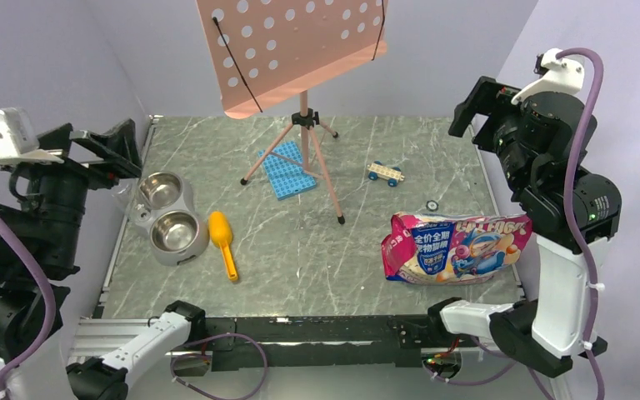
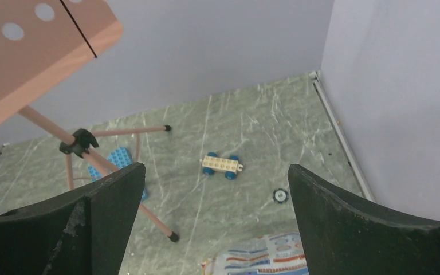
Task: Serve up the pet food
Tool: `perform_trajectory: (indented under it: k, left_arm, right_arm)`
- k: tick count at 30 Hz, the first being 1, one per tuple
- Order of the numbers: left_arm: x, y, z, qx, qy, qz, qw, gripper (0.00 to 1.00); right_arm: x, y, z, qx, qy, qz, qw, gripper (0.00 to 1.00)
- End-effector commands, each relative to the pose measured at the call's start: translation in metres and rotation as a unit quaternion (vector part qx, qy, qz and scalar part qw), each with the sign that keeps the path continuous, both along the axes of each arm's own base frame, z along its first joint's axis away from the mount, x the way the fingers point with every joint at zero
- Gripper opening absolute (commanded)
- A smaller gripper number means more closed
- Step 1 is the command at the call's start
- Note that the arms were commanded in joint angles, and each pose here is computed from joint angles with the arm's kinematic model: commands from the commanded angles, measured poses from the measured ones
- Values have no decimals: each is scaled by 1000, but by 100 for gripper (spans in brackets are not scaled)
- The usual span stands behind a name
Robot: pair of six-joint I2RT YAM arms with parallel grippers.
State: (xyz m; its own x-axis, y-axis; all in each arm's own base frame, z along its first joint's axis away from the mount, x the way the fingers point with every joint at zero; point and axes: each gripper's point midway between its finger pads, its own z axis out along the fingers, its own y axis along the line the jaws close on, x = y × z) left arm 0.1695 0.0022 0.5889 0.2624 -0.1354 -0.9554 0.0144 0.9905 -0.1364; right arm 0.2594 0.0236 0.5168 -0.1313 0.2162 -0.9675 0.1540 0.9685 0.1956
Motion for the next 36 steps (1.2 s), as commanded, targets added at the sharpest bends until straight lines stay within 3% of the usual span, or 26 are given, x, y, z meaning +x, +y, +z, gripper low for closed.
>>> perform_trajectory:
  k: [1,5,12,19,23,28,36]
  left_arm:
    - [-2,5,-38,-79,46,15,996,99]
    - [0,3,-101,-138,114,22,984,99]
    - [10,-64,-154,-147,178,-134,964,95]
    - [10,-148,-195,-226,236,-328,886,88]
    - [2,-171,-214,-254,239,-367,862,85]
    - [-12,-217,-222,-198,264,-420,845,88]
    - [-20,-337,-203,9,225,-469,854,92]
  right_arm:
    - [-18,-9,-12,20,10,-15,1000,100]
    - [-27,-3,-25,39,6,7,999,100]
    - [-29,2,-56,67,60,-2,996,100]
    - [-44,-3,-63,81,56,-6,995,100]
    - [-56,-12,-59,77,46,-15,996,100]
    - [-64,-16,-59,75,44,-17,996,100]
    - [-73,-21,-59,84,48,-28,995,100]
